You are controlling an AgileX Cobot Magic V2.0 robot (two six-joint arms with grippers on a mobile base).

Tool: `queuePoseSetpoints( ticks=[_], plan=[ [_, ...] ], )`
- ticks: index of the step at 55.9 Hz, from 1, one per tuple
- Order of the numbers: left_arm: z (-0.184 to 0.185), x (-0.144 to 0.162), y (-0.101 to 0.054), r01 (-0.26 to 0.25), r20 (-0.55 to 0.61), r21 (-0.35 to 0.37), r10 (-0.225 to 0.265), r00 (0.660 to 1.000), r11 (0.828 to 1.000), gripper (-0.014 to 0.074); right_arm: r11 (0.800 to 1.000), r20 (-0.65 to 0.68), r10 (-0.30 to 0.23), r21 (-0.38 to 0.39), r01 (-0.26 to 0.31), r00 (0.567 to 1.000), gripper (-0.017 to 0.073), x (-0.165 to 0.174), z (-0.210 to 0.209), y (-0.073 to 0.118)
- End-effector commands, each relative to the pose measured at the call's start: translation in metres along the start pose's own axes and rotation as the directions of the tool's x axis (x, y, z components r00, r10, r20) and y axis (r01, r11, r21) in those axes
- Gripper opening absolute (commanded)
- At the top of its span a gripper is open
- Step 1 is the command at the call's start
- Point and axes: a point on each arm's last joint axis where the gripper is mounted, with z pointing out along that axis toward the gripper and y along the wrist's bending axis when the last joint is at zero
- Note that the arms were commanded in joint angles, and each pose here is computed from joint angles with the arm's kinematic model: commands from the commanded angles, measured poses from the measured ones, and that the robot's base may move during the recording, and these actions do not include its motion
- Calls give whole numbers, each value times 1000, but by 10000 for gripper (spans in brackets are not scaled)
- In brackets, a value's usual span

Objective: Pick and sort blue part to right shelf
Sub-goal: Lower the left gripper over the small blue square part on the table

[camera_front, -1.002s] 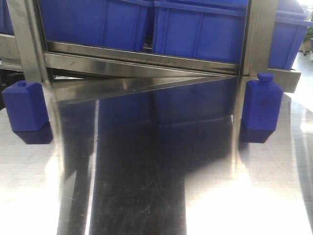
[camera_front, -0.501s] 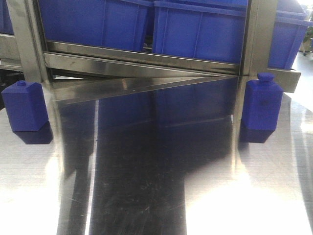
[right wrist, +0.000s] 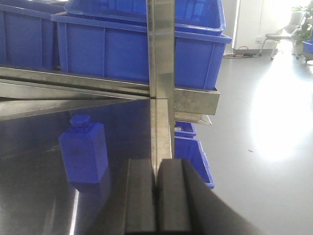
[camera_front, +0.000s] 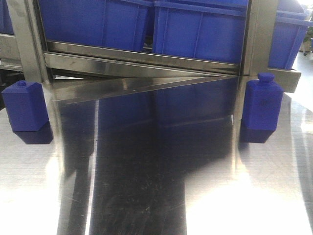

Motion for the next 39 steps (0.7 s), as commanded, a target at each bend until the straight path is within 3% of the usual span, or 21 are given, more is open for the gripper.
queuePoseSetpoints(
  ticks=[1,6,11,17,27,39],
  plan=[
    [11,-29,-4,36,-51,14,-35,998,999,193,1000,114,-8,-3,8,993,39,-11,-2,1],
    [26,-41,-8,73,-166,25,-68,984,997,332,1000,114,-8,-3,8,993,39,-11,-2,1],
    [43,-47,-10,80,-277,31,-69,959,996,462,1000,114,-8,-3,8,993,39,-11,-2,1],
    [67,-47,-10,97,-396,24,-80,915,995,552,1000,114,-8,-3,8,993,39,-11,-2,1],
    [110,-53,-15,154,-534,43,-108,839,987,580,1000,114,-8,-3,8,993,39,-11,-2,1],
    [162,-60,-16,146,-630,59,-77,773,987,580,1000,114,-8,-3,8,993,39,-11,-2,1]
  ],
)
